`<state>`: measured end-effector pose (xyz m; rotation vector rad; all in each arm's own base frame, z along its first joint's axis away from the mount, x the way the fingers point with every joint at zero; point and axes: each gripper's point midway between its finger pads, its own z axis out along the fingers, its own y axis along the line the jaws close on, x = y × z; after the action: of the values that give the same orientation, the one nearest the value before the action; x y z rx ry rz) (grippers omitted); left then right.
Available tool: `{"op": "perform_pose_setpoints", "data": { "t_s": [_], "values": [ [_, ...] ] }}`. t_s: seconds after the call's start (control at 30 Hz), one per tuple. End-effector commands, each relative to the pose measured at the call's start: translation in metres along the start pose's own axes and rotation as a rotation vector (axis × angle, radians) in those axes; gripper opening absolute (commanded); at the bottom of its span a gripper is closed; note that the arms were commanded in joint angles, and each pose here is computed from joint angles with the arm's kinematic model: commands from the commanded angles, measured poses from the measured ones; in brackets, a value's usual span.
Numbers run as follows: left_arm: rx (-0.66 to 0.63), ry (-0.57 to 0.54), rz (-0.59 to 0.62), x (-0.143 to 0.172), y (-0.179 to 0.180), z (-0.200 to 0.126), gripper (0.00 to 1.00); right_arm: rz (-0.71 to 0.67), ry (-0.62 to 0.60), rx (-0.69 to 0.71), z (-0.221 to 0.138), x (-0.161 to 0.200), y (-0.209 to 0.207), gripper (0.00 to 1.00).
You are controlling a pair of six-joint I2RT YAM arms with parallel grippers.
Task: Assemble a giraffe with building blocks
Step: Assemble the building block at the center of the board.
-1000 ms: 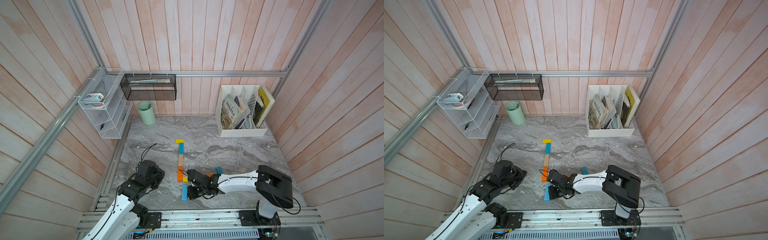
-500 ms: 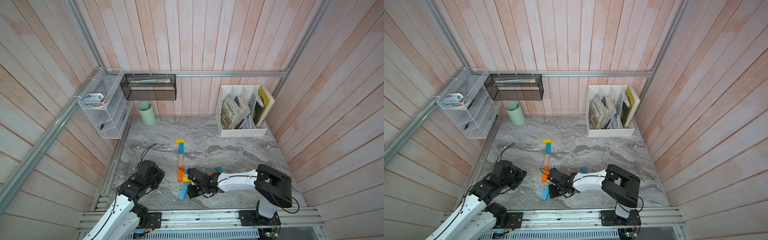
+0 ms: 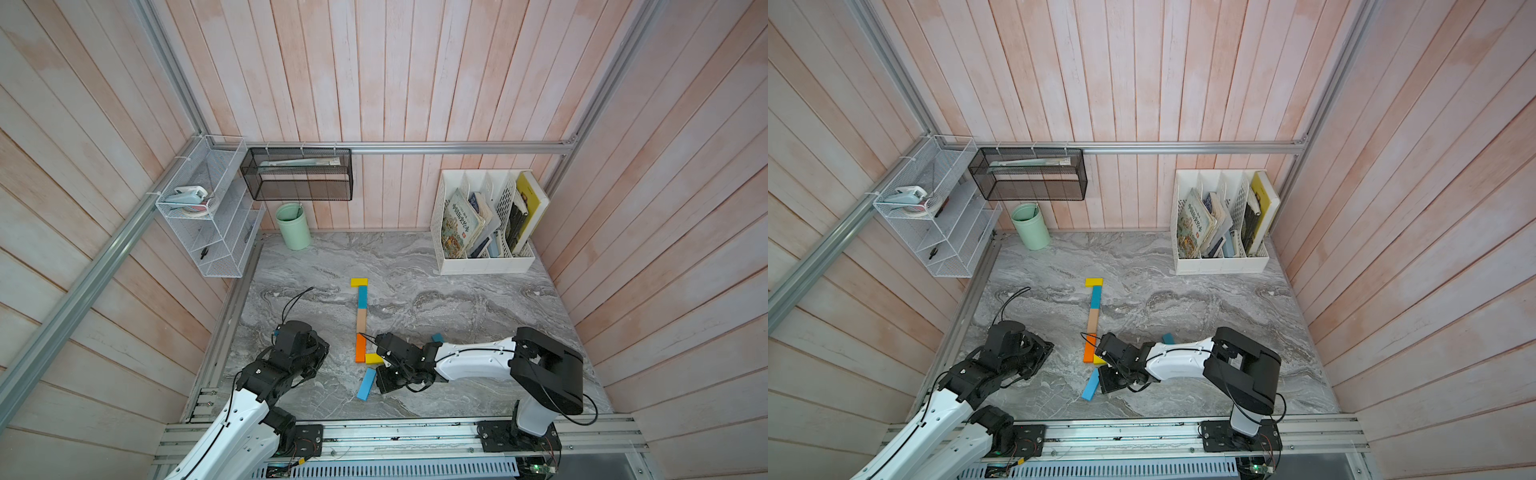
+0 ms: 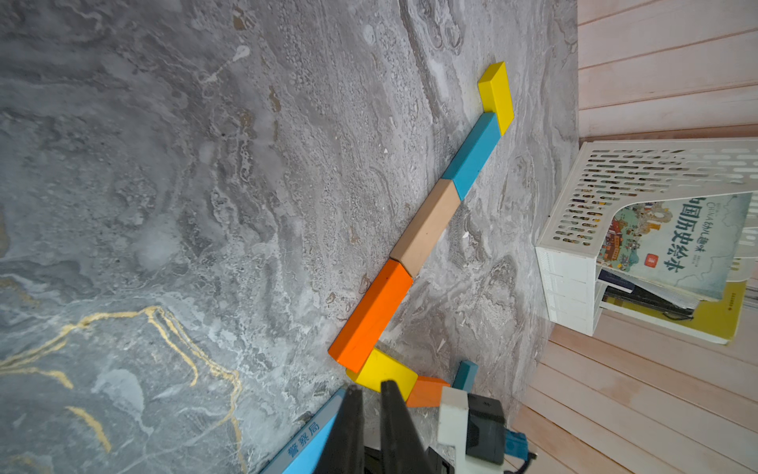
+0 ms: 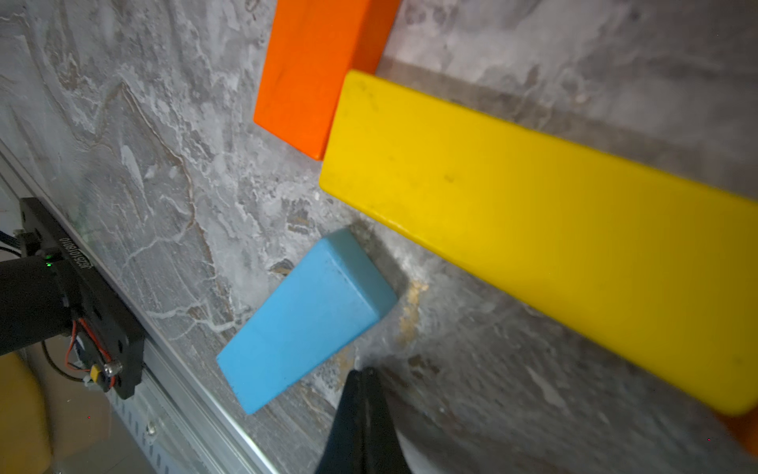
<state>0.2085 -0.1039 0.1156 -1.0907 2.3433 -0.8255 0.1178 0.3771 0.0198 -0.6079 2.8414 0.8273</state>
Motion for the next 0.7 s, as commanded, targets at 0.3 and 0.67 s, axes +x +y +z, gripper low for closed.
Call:
{"op": "perform_pose_setpoints", "data": {
  "t_s": [0.3,0.67],
  "values": [
    [0.007,-0.010,0.004,-0.003,-0.002,-0.004,0.15,-0.025,0.051,0.010,0.014,0.007,0.006,0.00],
    [-0.035,0.189,-0.066,0.039,0.046,0.032,0.04,-0.034,0.048,0.005,0.019,0.001,0.011,0.00]
  ]
}}
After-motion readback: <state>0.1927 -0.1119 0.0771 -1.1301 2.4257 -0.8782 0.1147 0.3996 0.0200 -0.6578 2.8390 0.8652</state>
